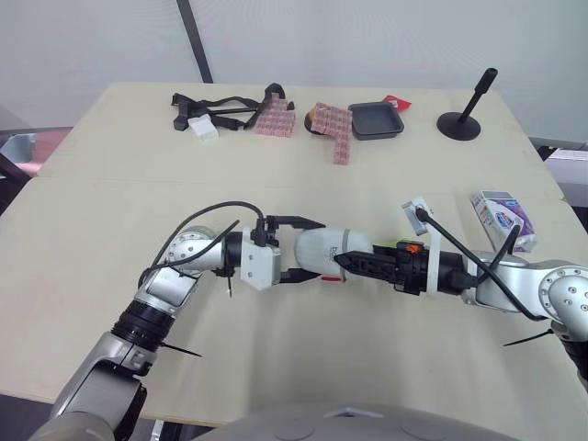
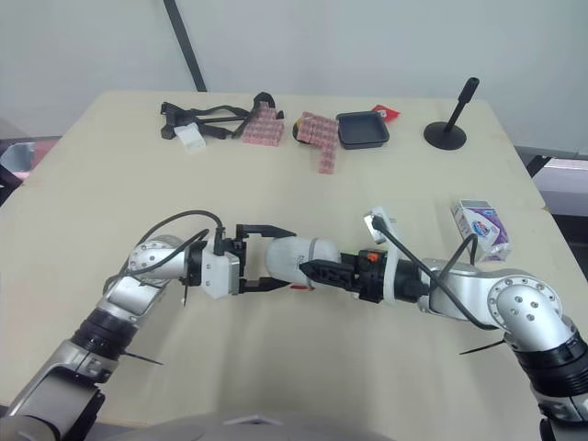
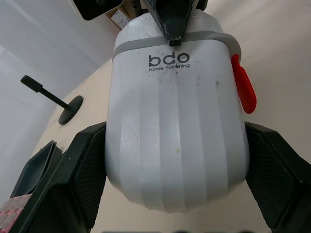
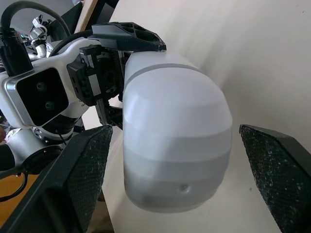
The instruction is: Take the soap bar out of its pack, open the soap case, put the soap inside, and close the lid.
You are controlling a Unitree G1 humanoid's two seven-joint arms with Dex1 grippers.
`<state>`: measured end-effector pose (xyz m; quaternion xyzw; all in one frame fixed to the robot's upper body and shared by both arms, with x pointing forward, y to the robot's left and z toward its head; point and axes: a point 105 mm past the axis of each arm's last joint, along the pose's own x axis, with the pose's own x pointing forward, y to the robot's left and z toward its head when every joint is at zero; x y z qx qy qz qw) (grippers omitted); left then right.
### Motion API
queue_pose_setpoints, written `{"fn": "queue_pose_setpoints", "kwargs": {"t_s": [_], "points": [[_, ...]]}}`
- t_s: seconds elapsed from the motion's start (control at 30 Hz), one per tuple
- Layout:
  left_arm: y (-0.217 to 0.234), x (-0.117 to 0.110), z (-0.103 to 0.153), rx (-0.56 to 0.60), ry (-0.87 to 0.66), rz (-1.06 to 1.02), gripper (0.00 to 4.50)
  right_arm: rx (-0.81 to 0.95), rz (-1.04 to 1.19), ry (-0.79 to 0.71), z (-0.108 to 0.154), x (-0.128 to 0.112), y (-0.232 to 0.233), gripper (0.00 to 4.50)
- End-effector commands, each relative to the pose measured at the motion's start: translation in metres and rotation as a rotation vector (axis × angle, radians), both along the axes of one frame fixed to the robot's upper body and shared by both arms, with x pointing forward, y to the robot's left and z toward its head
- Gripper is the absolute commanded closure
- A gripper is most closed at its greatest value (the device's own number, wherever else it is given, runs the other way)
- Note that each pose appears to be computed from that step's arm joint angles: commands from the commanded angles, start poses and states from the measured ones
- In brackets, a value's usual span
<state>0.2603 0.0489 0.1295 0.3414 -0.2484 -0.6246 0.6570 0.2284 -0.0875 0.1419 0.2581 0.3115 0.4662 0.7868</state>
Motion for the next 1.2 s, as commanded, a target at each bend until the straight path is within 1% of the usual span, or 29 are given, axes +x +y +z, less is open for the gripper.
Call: {"fn": "queue_pose_setpoints", "kwargs": {"t_s": [0.03, 0.43, 0.6, 1.07, 1.2], "points": [[0.002, 0.000, 0.008, -0.027, -0.021, 0.003, 1.03, 0.031, -0.004, -0.025, 0.011, 0.001, -0.004, 0.00], [0.004, 0.000, 0.007, -0.022, -0.022, 0.010, 1.03, 0.076, 0.019, -0.005, 0.016, -0.004, -0.008, 0.00], [0.005, 0.002, 0.008, -0.025, -0.025, 0.017, 1.03, 0.085, 0.038, 0.013, 0.014, -0.009, -0.010, 0.00], [0.004, -0.001, 0.008, -0.024, -0.023, 0.005, 1.03, 0.099, -0.001, -0.002, 0.014, -0.001, -0.012, 0.00], [0.003, -0.001, 0.008, -0.021, -0.024, 0.003, 1.03, 0.106, -0.010, -0.005, 0.015, 0.001, -0.012, 1.07]]}}
